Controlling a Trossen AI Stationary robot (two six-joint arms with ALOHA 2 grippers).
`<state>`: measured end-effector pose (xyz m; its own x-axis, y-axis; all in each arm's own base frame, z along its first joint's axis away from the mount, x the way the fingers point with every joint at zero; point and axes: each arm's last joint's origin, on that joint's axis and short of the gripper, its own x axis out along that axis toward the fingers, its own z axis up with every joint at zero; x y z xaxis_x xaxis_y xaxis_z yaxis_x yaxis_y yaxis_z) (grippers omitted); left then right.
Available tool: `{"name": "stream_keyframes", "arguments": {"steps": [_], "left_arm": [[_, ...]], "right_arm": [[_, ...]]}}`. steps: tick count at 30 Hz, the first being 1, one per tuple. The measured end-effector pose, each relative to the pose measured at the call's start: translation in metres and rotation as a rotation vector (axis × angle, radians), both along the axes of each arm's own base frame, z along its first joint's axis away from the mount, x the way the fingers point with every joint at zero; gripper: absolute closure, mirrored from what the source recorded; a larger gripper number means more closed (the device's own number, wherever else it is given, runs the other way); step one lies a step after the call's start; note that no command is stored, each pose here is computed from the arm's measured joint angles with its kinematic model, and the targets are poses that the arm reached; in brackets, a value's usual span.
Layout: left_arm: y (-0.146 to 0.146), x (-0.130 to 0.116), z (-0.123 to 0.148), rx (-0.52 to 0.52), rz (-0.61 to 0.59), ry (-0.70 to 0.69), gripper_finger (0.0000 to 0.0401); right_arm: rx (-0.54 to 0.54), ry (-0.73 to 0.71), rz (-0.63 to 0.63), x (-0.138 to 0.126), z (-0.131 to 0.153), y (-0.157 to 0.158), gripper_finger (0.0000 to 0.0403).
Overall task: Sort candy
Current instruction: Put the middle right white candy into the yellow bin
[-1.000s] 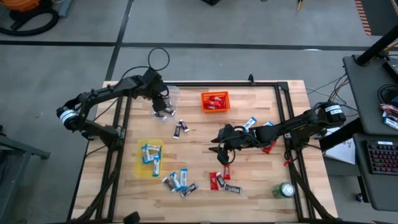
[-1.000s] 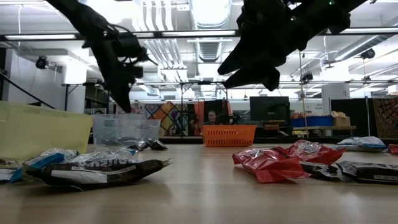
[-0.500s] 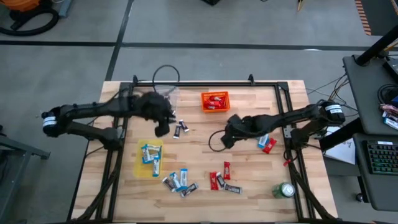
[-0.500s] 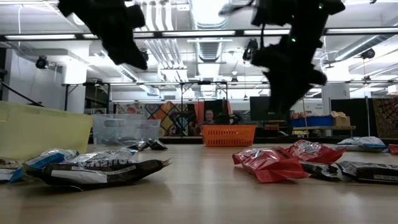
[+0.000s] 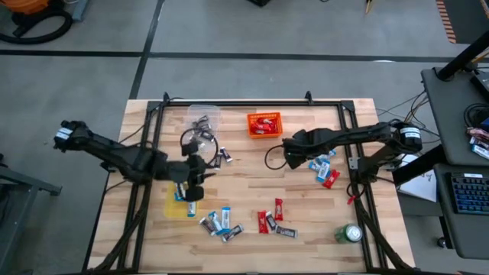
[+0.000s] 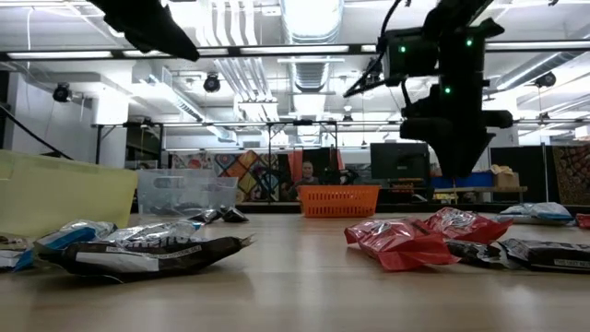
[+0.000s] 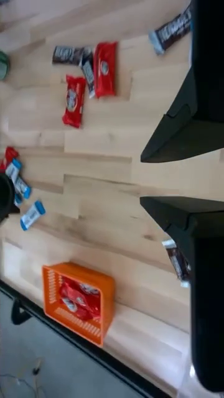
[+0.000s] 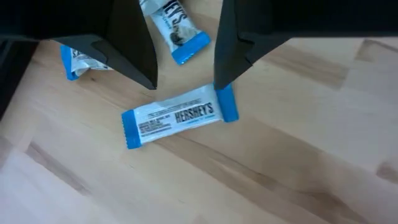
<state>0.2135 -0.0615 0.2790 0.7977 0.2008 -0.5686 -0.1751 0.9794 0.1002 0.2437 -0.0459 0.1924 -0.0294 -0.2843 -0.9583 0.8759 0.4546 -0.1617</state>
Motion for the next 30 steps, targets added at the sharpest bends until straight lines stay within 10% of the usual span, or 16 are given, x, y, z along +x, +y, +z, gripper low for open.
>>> {"name": "stream_keyframes", "arguments": {"steps": [14, 30], "left_arm": [[-0.023, 0.001, -0.010, -0.017, -0.007, 0.015, 0.0322], [-0.030, 0.017, -0.031, 0.014, -0.007, 0.083, 0.0322]], "right_arm": [[-0.014, -0.087, -0.018, -0.009, -0.039, -0.003, 0.0378], [-0.035, -0.157, -0.033, -0.013, -0.056, -0.002, 0.0394]]}}
